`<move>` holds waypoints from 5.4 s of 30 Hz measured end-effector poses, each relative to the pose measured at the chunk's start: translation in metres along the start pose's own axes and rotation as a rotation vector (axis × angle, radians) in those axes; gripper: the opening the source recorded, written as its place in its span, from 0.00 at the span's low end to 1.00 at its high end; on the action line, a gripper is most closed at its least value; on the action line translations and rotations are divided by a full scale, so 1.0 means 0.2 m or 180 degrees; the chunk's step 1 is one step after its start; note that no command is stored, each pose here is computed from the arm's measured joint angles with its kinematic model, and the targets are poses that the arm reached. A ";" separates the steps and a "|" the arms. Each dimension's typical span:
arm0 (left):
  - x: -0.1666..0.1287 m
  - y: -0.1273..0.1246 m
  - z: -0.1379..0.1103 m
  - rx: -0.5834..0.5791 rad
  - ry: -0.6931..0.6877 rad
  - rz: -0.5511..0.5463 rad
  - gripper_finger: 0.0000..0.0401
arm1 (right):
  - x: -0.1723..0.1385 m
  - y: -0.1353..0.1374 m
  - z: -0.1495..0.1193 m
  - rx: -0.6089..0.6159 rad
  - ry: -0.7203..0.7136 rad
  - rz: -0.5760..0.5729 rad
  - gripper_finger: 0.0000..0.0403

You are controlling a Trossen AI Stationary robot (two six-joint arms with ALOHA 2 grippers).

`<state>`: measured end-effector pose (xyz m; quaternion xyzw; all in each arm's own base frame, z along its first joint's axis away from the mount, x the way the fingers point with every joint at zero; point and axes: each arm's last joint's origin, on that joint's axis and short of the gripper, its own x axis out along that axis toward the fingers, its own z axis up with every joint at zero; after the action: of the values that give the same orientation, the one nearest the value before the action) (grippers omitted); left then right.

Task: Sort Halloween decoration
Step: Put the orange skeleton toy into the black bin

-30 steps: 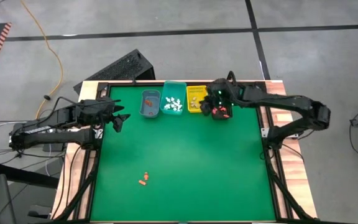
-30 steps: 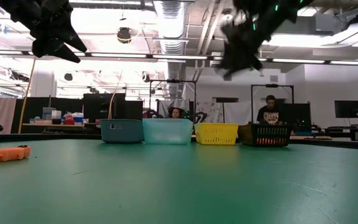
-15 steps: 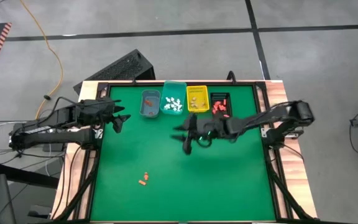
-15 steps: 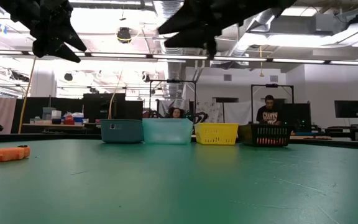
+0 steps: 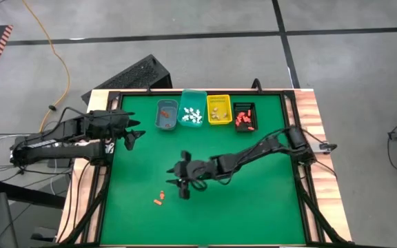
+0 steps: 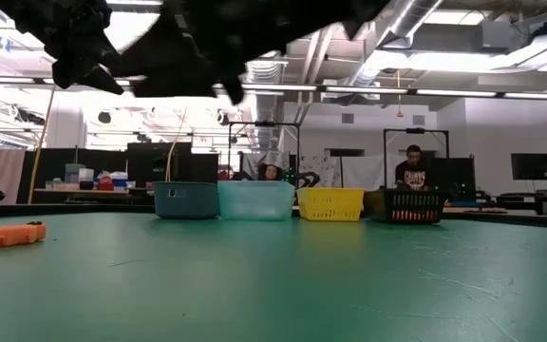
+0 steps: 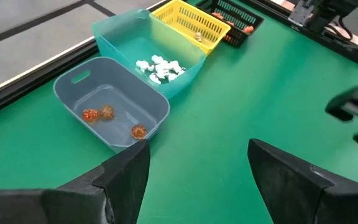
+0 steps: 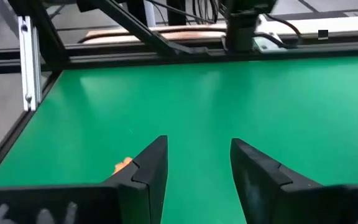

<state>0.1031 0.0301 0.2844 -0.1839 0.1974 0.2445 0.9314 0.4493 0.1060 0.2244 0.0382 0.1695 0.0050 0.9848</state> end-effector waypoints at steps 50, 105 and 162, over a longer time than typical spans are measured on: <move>0.00 0.01 -0.03 0.0132 0.0209 0.0090 0.65 | 0.45 0.23 -0.47 0.0420 0.0564 -0.0117 0.21; 0.00 0.02 -0.04 0.0248 0.0245 0.0121 0.65 | 0.36 -0.09 -0.05 -0.0594 0.0008 0.0291 0.51; 0.00 0.03 -0.05 0.0333 0.0286 0.0311 0.65 | 0.71 -0.10 -0.40 -0.0566 0.0795 0.0691 0.17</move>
<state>0.0968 0.0305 0.2748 -0.1360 0.2602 0.2705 0.9169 0.5556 0.0961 0.1011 -0.0319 0.2842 0.1309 0.9493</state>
